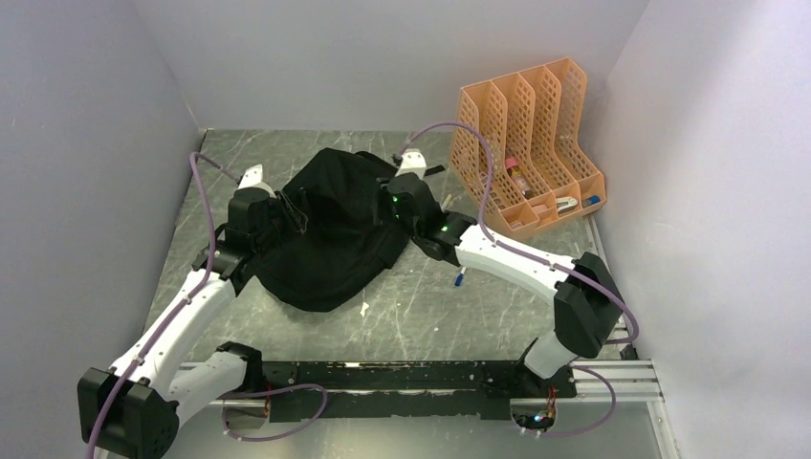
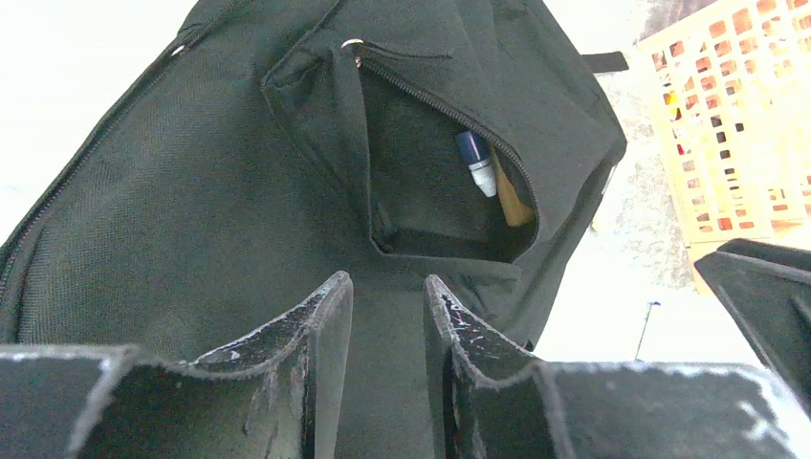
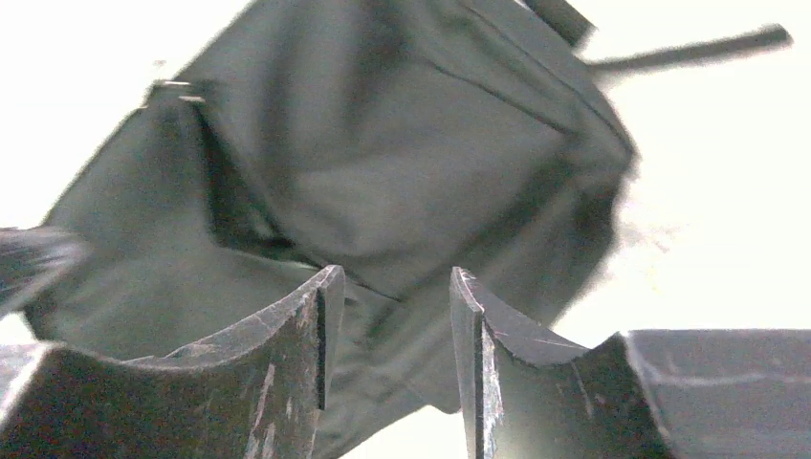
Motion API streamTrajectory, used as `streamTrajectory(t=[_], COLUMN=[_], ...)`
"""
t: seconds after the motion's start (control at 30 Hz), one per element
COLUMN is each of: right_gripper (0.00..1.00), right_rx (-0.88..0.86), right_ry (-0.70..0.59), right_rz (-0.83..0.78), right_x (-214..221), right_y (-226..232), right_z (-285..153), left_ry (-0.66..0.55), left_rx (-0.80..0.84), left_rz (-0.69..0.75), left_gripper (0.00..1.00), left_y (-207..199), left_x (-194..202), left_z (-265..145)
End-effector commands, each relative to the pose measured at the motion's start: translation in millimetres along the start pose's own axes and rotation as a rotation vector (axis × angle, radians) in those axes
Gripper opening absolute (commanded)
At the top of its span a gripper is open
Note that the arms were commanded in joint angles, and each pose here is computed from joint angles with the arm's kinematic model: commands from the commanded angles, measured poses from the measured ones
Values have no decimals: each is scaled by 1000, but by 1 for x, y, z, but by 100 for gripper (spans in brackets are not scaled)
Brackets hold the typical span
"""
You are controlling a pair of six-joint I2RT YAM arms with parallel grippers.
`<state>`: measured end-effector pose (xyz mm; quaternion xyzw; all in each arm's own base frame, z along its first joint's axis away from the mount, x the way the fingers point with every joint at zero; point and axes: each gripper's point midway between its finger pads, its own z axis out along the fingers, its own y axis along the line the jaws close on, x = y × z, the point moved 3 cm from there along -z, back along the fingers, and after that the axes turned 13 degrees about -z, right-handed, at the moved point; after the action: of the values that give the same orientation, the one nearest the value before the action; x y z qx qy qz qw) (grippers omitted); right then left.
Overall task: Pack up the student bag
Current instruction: Place the personal item in the student bag, then pick up the stationery from the center of the board.
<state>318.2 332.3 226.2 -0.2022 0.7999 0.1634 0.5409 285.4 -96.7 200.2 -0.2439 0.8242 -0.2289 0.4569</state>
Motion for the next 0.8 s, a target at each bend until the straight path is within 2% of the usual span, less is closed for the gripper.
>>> streamTrajectory(t=[0.0, 0.23, 0.53, 0.77], right_gripper=[49, 56, 56, 53], right_rx=[383, 560, 683, 738], right_ry=[139, 309, 379, 397], right_rz=[158, 347, 372, 334], right_x=[51, 84, 113, 120], right_y=[-63, -139, -187, -206], right_z=[-14, 3, 52, 80], left_ry=[-19, -3, 6, -12], left_rx=[-3, 3, 7, -7], left_rz=[21, 18, 14, 23], left_gripper=[38, 36, 36, 37], left_y=[0, -1, -2, 0], left_x=[-6, -3, -2, -7], left_z=[1, 2, -3, -8])
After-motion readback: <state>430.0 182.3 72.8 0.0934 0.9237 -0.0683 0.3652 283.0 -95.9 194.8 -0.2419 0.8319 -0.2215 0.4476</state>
